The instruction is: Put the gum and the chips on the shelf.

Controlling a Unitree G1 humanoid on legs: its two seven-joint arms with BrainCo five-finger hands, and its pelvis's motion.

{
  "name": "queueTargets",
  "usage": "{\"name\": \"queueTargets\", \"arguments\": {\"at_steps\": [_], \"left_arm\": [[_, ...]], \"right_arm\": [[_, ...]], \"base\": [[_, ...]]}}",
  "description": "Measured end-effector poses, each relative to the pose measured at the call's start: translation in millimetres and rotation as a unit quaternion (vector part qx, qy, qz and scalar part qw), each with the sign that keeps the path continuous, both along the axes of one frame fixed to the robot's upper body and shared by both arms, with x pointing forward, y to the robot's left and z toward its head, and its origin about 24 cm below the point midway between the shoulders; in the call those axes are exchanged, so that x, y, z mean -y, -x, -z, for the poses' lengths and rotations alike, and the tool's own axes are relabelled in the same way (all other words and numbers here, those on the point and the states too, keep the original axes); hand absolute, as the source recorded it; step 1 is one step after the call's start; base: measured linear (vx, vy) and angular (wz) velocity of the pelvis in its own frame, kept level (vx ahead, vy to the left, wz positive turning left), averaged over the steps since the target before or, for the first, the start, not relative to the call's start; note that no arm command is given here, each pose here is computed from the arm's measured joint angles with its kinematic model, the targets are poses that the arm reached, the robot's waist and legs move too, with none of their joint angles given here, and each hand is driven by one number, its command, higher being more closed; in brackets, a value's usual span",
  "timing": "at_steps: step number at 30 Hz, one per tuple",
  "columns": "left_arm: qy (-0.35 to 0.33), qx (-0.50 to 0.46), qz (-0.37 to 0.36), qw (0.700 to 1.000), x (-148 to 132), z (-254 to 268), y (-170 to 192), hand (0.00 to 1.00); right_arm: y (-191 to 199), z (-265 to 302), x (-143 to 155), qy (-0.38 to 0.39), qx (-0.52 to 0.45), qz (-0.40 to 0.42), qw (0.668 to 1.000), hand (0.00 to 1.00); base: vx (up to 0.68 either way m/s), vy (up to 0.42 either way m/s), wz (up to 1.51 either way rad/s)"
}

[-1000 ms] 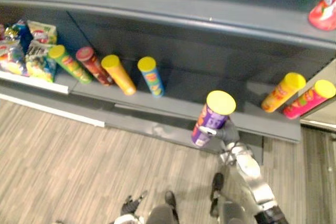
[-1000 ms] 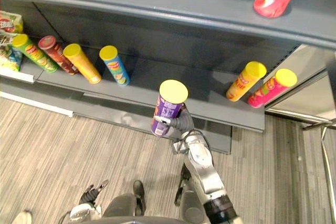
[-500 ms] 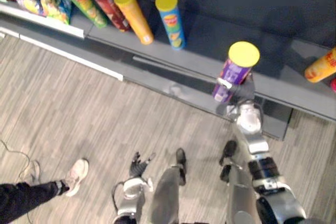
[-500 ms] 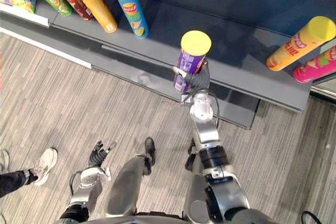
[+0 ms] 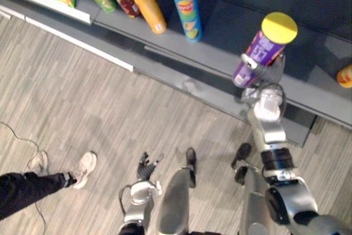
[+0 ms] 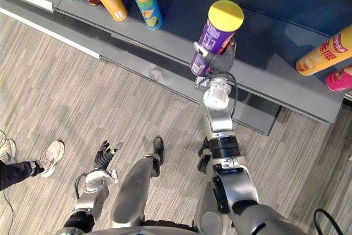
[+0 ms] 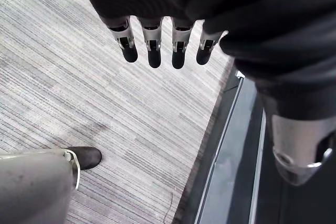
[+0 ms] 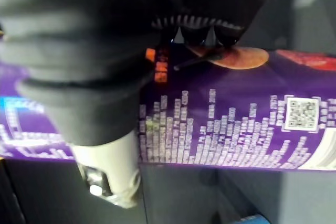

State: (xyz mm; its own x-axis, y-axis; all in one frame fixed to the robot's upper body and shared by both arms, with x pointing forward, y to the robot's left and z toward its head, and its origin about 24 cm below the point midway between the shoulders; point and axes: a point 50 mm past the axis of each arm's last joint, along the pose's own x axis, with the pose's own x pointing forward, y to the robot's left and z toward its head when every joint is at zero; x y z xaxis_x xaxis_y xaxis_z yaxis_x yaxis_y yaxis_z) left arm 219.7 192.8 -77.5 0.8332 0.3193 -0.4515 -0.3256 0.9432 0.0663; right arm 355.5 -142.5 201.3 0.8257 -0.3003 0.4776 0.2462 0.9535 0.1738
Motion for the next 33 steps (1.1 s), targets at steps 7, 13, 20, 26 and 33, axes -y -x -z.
{"name": "queueTargets", "arguments": {"at_steps": [7, 13, 20, 26, 33], "left_arm": [[0.000, -0.018, -0.004, 1.000, 0, 7, 4, 0.00], [-0.002, -0.007, 0.018, 1.000, 9, 3, -4, 0.00], [0.015, 0.003, 0.024, 1.000, 16, 0, -8, 0.00], [0.022, 0.015, 0.037, 0.999, 22, -4, -12, 0.00], [0.043, 0.049, 0.035, 0.997, 26, -17, -20, 0.00]], "right_arm": [[-14, -31, 25, -0.007, 0.020, 0.049, 0.999, 1.00], [-21, -45, 42, -0.014, 0.019, 0.082, 0.996, 1.00], [-25, -54, 54, -0.015, 0.015, 0.098, 0.995, 1.00], [-27, -60, 62, -0.009, 0.013, 0.110, 0.994, 1.00], [-24, -72, 64, -0.017, 0.033, 0.114, 0.993, 1.00]], "base": [[0.03, 0.011, 0.03], [0.04, 0.004, 0.04], [0.04, 0.001, 0.11], [0.03, 0.002, 0.06], [0.03, 0.003, 0.09]]}}
